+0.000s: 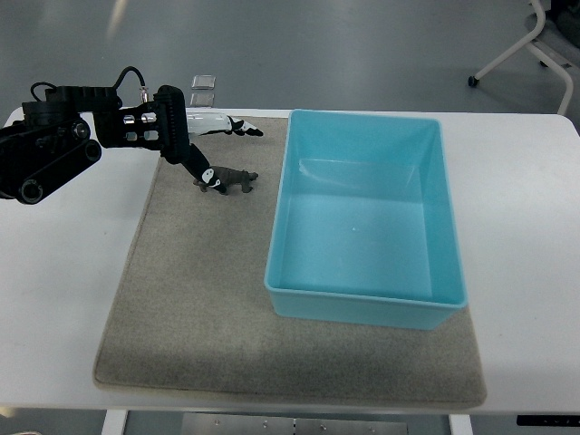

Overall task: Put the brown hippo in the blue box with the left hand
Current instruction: 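Lower the left hand down onto the hippo, fingers around it, then close the left hand fingers around the hippo's body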

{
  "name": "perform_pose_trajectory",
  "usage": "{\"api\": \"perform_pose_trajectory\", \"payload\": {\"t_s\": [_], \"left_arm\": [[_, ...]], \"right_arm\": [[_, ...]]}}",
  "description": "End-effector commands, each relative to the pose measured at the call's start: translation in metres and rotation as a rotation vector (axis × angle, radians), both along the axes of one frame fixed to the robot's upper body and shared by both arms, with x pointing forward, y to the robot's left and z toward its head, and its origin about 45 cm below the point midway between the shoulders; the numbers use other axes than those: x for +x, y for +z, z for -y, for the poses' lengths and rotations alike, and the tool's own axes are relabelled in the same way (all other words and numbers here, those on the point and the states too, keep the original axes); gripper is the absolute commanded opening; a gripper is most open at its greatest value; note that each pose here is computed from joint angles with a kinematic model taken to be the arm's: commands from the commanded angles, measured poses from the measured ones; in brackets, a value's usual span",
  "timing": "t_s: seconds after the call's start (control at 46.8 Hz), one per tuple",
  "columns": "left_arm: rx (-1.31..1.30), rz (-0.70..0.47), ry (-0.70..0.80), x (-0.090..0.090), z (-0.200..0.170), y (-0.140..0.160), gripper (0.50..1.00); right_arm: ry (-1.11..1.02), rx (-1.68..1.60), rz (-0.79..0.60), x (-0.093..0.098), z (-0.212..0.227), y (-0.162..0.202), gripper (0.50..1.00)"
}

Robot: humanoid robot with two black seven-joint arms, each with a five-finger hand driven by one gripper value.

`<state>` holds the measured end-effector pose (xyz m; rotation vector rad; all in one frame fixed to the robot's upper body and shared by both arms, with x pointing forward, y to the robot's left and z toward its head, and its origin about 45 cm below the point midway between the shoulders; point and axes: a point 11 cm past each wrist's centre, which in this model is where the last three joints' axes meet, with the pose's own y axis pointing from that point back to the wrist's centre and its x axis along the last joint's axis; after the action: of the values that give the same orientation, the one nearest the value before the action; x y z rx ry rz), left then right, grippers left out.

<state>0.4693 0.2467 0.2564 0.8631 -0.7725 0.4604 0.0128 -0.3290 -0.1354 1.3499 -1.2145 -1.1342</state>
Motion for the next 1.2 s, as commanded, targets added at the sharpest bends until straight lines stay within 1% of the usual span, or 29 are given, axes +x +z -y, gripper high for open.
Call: {"api": "perform_pose_trajectory", "payload": {"t_s": [0.0,0.214,0.342,0.62,0.748,0.791,0.855,0.919,0.94,1.047,1.111,1.176], "left_arm": [[0.057,0.022,-0.024,0.000,0.000,-0.002,0.996],[0.137,0.055,-0.050,0.001,-0.001,-0.002,0.994],[0.204,0.069,-0.075,0.000,-0.003,-0.007,0.994],[0.197,0.110,-0.086,0.002,0.008,-0.010,0.992],[0.198,0.125,-0.096,0.002,0.013,-0.011,0.984],[0.212,0.122,-0.099,0.002,0.011,-0.013,0.973],[0.233,0.115,-0.111,0.000,0.011,-0.017,0.939],[0.242,0.112,-0.118,-0.001,0.011,-0.020,0.924],[0.243,0.114,-0.117,-0.001,0.010,-0.020,0.907],[0.244,0.119,-0.117,-0.001,0.011,-0.020,0.898],[0.244,0.124,-0.117,0.000,0.011,-0.019,0.879],[0.244,0.130,-0.116,0.001,0.012,-0.016,0.870]], "right_arm": [[0.000,0.000,0.000,0.000,0.000,0.000,0.936],[0.000,0.000,0.000,0.000,0.000,0.000,0.936],[0.000,0.000,0.000,0.000,0.000,0.000,0.936],[0.000,0.000,0.000,0.000,0.000,0.000,0.936],[0.000,0.000,0.000,0.000,0.000,0.000,0.936],[0.000,0.000,0.000,0.000,0.000,0.000,0.936],[0.000,0.000,0.000,0.000,0.000,0.000,0.936],[0.000,0.000,0.000,0.000,0.000,0.000,0.936],[0.000,0.000,0.000,0.000,0.000,0.000,0.936],[0.000,0.000,0.000,0.000,0.000,0.000,0.936],[0.000,0.000,0.000,0.000,0.000,0.000,0.936],[0.000,0.000,0.002,0.001,0.000,0.000,0.936]]}}
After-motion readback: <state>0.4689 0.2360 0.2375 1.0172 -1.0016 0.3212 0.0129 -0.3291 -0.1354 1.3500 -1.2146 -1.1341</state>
